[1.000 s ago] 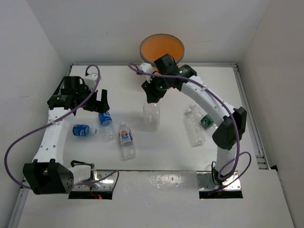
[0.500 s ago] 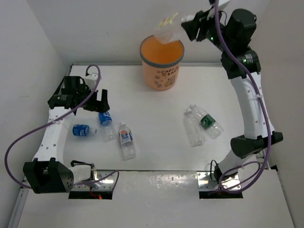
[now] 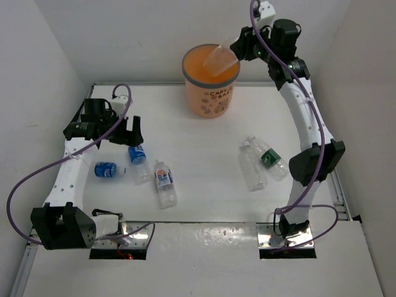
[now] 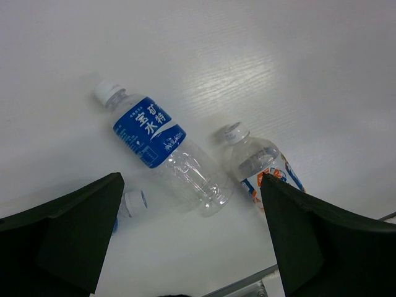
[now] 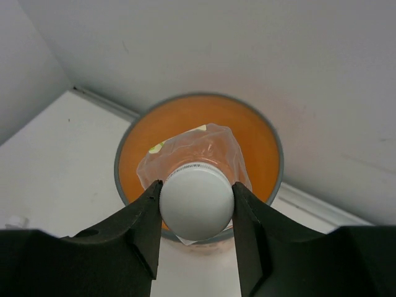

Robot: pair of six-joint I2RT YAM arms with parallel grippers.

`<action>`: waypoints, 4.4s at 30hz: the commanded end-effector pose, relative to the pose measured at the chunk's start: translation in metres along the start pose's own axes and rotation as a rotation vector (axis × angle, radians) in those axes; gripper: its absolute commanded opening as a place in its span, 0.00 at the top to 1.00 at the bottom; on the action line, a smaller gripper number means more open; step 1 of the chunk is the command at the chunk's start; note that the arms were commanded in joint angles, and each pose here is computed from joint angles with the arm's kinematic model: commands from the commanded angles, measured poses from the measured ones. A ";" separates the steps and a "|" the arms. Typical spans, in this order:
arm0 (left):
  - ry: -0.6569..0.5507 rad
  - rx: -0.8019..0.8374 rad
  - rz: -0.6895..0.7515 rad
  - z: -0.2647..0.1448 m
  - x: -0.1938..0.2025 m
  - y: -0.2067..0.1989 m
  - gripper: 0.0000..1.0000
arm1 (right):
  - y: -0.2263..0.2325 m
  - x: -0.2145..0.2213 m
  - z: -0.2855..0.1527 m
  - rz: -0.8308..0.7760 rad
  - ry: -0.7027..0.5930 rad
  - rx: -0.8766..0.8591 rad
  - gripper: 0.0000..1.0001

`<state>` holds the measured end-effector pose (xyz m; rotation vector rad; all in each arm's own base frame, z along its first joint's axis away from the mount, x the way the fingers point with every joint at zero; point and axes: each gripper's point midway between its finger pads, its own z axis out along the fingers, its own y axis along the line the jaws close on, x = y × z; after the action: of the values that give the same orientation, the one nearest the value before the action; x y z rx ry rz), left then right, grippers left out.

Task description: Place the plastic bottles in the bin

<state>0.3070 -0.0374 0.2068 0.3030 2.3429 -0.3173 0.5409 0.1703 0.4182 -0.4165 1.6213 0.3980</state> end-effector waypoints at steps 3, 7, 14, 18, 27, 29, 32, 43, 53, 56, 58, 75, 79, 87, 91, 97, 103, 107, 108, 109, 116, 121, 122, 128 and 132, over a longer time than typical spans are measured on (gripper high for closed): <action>-0.041 -0.021 -0.009 -0.002 -0.010 0.007 0.00 | -0.001 0.019 0.014 -0.008 0.031 -0.030 0.55; -0.028 0.019 -0.031 -0.001 -0.005 0.000 0.00 | 0.001 0.036 0.016 0.036 0.083 -0.027 0.13; 0.121 0.067 -0.142 0.025 0.039 -0.027 0.00 | 0.004 0.022 -0.032 0.070 0.129 -0.024 0.06; 0.193 0.055 -0.121 0.037 0.063 -0.035 0.04 | -0.008 0.043 -0.072 0.009 0.226 -0.001 0.10; 0.206 0.010 -0.119 0.045 0.065 -0.025 0.08 | -0.022 0.282 -0.177 -0.161 1.051 -0.075 0.30; 0.187 0.009 -0.114 0.043 0.057 -0.025 0.08 | -0.028 0.310 -0.192 -0.160 1.141 -0.069 0.29; 0.179 -0.001 -0.110 0.044 0.055 -0.023 0.08 | -0.031 0.342 -0.207 -0.158 1.231 -0.073 0.29; 0.158 -0.035 -0.113 0.039 0.052 -0.013 0.08 | -0.046 0.426 -0.220 -0.178 1.332 -0.023 0.26; 0.166 -0.255 -0.263 0.054 0.038 0.041 0.08 | -0.065 0.454 -0.223 -0.195 1.371 0.026 0.48; 0.236 -0.310 -0.311 0.072 0.049 0.054 0.06 | -0.062 0.443 -0.224 -0.161 1.358 0.017 0.73; 0.270 -0.324 -0.324 0.081 0.054 0.059 0.06 | -0.059 0.414 -0.218 -0.137 1.291 0.020 0.87; 0.469 -0.112 -0.393 0.152 0.090 0.051 0.65 | -0.022 -0.009 -0.103 0.086 0.029 0.016 1.00; 0.387 -0.008 -0.393 0.150 0.062 0.043 0.89 | -0.022 -0.050 -0.059 0.085 -0.166 -0.009 0.99; -0.089 0.178 -0.219 0.073 -0.085 0.013 1.00 | -0.027 -0.016 0.030 0.119 -0.254 -0.009 0.94; -0.384 0.231 -0.103 0.014 -0.160 -0.008 1.00 | -0.026 -0.008 0.054 0.095 -0.319 -0.011 0.93; -0.567 0.259 -0.018 -0.035 -0.220 -0.045 1.00 | -0.031 -0.001 0.084 0.091 -0.370 0.021 0.93; -0.699 0.265 0.027 -0.045 -0.274 -0.067 1.00 | -0.033 0.042 0.094 0.066 -0.289 0.046 0.59; -0.891 0.305 0.093 -0.048 -0.322 -0.091 1.00 | -0.032 0.068 0.091 0.068 -0.214 0.043 0.05; -0.923 0.326 0.110 -0.046 -0.330 -0.104 1.00 | -0.034 0.065 0.085 0.071 -0.209 0.048 0.00; -0.927 0.326 0.109 -0.027 -0.334 -0.104 1.00 | -0.033 0.076 0.083 0.090 -0.181 0.042 0.00; -1.116 0.336 0.121 0.007 -0.391 -0.130 1.00 | -0.027 0.019 0.010 0.269 -0.179 -0.022 0.00; -1.203 0.280 0.196 0.045 -0.409 -0.145 1.00 | -0.013 0.032 -0.053 0.229 -0.035 -0.115 0.00; -1.201 0.265 0.203 0.053 -0.409 -0.146 1.00 | -0.014 0.077 -0.062 0.246 0.093 -0.099 0.00; -1.180 0.135 0.233 0.099 -0.399 -0.128 0.93 | -0.013 0.158 -0.124 0.196 0.337 -0.063 0.00; -1.126 0.120 0.247 0.123 -0.385 -0.124 0.60 | -0.008 0.237 -0.150 0.211 0.537 -0.039 0.00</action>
<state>0.6202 -0.2469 0.3824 0.3485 1.2747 -0.4327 0.4268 0.0898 0.2790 -0.3477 1.9374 0.5214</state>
